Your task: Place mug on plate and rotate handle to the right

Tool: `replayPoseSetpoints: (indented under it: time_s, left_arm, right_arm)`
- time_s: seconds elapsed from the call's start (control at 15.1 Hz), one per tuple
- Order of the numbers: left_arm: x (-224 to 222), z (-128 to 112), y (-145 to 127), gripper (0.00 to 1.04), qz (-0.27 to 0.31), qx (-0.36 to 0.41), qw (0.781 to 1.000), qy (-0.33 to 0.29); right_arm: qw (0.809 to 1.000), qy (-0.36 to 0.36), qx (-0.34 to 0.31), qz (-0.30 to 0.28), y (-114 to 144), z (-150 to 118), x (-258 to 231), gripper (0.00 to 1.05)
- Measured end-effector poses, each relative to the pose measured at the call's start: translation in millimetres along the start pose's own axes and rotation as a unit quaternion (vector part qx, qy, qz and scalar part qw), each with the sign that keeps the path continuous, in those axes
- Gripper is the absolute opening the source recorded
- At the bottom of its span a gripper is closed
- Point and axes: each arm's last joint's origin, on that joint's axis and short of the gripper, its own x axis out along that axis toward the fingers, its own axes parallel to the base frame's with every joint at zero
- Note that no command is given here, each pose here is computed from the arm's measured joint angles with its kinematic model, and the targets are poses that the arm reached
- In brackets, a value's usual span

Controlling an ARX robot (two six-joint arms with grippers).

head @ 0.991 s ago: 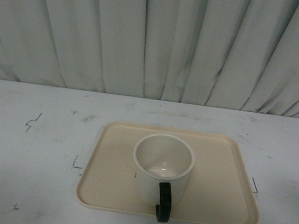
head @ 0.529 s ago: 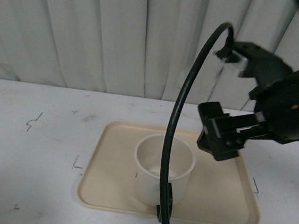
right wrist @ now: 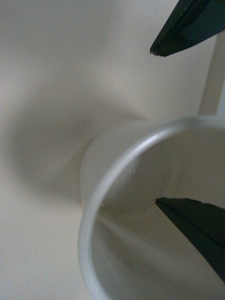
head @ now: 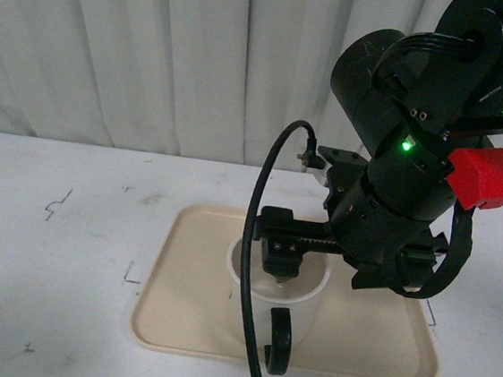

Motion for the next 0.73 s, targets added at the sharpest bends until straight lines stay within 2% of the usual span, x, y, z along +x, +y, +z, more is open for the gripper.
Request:
replayPoseSetpoints:
  time_s: [0.4,0.46,0.53,0.73]
  left_arm:
    - [0.0,0.0,0.0,0.98,0.0,0.0,1.0,0.0]
    - [0.0,0.0,0.0,0.98,0.0,0.0,1.0,0.0]
    - [0.0,0.0,0.0,0.98,0.0,0.0,1.0,0.0]
    - [0.0,0.0,0.0,0.98,0.0,0.0,1.0,0.0]
  right_arm:
    - [1.0,0.021,0.007,-0.003,1.3,7.6,-10.1,0.27]
    - [1.0,0.023,-0.007,-0.003,0.5,12.4,-15.6,0.13]
    - [0.999,0.023,-0.03,-0.004,-1.9,16.8,-20.2,0.03]
    - [0.991,-0.02,-0.132,-0.025,-16.7,43.7,-42.3,0.03]
